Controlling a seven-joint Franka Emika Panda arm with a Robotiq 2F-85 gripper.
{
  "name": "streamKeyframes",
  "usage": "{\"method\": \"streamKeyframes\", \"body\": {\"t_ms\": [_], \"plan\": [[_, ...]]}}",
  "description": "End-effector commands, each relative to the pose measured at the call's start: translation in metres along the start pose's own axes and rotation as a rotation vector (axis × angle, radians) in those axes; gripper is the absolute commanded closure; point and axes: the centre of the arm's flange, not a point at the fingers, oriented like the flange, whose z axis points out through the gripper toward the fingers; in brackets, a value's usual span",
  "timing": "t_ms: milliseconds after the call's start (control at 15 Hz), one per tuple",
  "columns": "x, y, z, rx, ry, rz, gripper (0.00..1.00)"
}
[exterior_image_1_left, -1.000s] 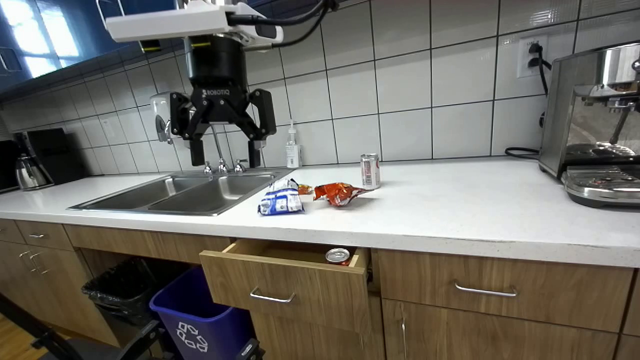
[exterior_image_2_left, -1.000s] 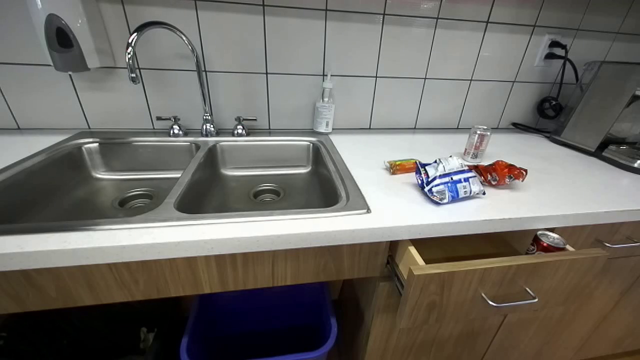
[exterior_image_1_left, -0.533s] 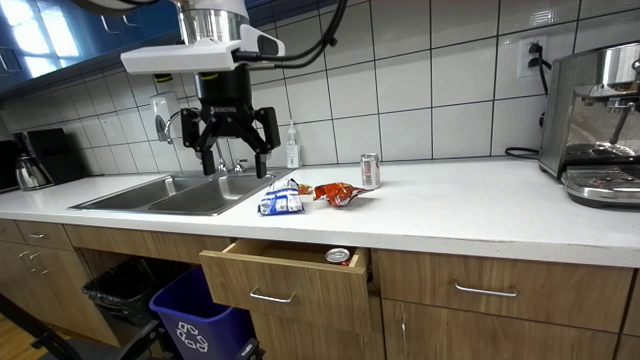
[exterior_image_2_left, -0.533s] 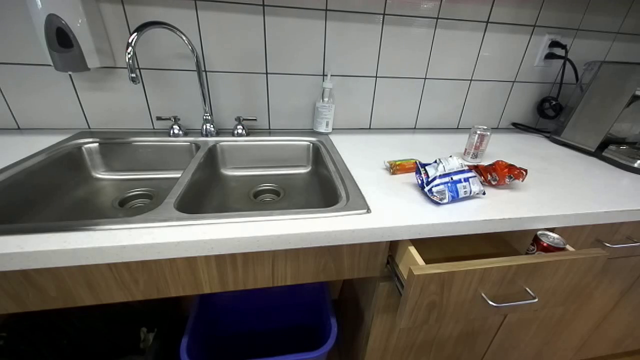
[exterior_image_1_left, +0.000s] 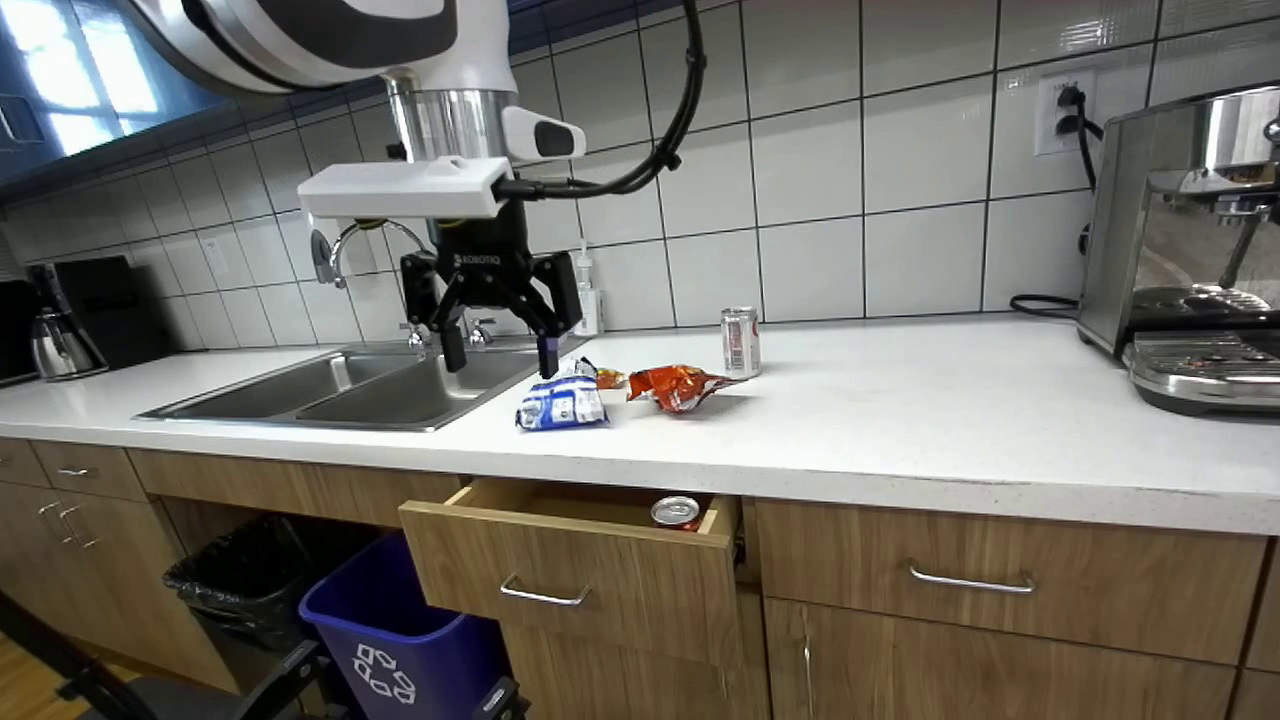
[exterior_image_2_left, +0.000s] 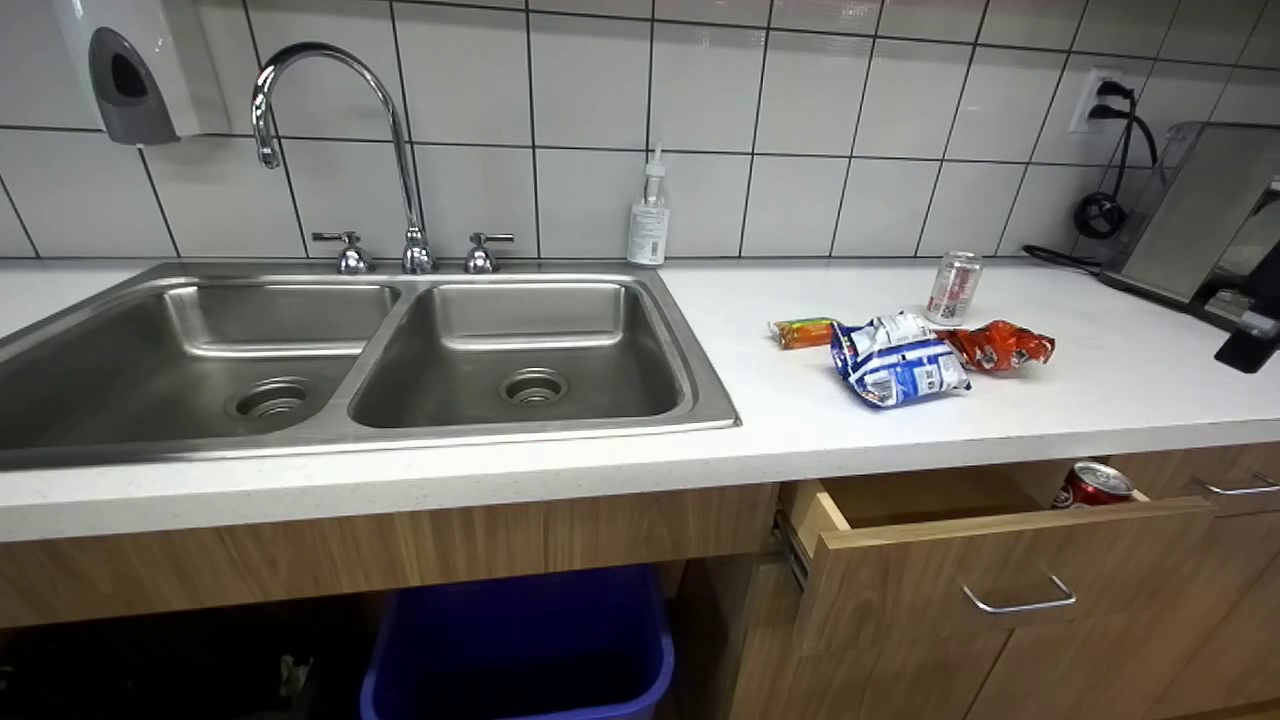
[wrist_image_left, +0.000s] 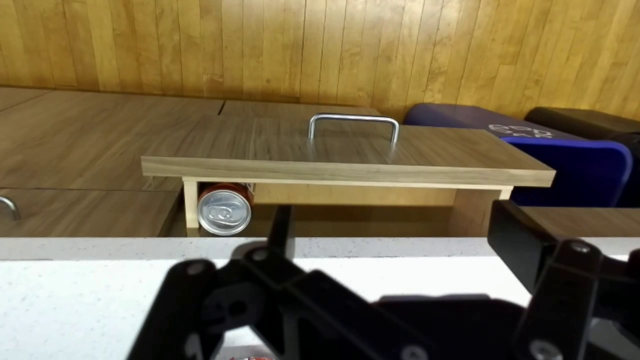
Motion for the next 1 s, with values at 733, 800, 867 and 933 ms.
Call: {"method": "streamKeyframes", "body": {"t_ms": [733, 800, 867, 933], "plan": [[0.033, -0.030, 0.089, -0.076, 0.046, -0.001, 0.00], [0.034, -0.031, 0.094, -0.084, 0.049, -0.003, 0.00], [0.035, -0.032, 0.100, -0.089, 0.051, -0.006, 0.00], [0.036, -0.034, 0.105, -0.093, 0.051, -0.009, 0.00]]}}
